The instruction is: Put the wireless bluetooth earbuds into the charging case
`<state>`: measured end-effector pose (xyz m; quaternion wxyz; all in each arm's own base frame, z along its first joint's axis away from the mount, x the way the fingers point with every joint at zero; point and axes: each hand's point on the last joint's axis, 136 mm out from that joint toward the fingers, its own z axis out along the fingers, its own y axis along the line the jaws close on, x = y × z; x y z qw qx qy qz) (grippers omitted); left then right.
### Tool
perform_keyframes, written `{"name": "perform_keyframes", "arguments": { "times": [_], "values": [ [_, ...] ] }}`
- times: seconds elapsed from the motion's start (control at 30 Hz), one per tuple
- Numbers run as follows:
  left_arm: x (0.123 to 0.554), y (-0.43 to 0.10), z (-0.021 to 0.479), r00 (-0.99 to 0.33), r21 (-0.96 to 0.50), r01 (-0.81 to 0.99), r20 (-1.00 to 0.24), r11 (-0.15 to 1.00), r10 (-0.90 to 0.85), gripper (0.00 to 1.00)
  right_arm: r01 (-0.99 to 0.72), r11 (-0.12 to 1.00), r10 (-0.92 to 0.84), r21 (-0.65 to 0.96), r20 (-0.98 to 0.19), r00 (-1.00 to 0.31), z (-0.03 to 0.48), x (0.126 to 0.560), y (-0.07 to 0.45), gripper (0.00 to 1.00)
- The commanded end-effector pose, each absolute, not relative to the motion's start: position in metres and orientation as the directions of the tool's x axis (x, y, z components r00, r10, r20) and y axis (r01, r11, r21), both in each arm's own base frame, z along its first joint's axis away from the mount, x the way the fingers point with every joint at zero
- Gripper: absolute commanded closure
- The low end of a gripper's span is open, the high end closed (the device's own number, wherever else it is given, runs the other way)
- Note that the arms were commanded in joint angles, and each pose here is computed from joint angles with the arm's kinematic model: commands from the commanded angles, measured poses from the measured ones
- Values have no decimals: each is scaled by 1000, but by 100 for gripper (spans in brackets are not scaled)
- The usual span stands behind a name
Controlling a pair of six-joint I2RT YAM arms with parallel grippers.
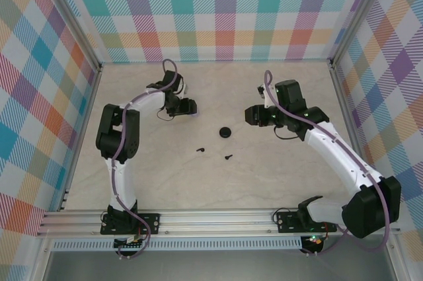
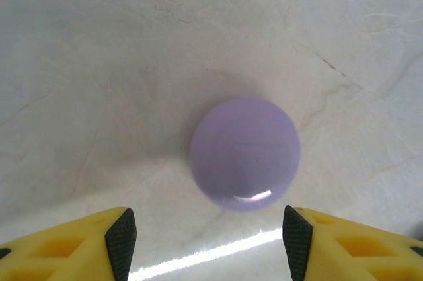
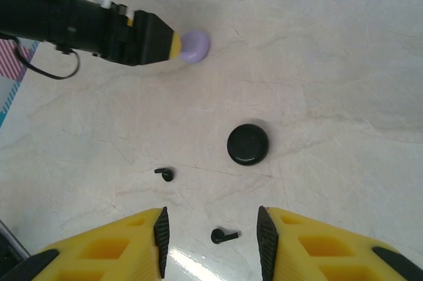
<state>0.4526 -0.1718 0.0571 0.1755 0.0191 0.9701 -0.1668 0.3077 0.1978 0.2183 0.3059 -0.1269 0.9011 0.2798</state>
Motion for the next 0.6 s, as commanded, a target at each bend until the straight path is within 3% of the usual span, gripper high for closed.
{"name": "perform_keyframes", "arguments": {
  "times": [0.0, 0.4, 0.57],
  "values": [
    [439, -170, 95, -925, -354, 126, -378, 927, -19, 39, -372, 829, -88, 418, -559, -825, 192, 309, 199, 58],
    [404, -239, 126, -935, -621, 200, -353, 758, -42, 47, -299, 818, -99, 491, -393, -914, 136, 323, 219, 61],
    [401, -278, 109, -950, -639, 235, -311, 733, 33, 54, -249, 806, -91, 536, -303, -949, 106, 321, 227, 66]
  ]
}}
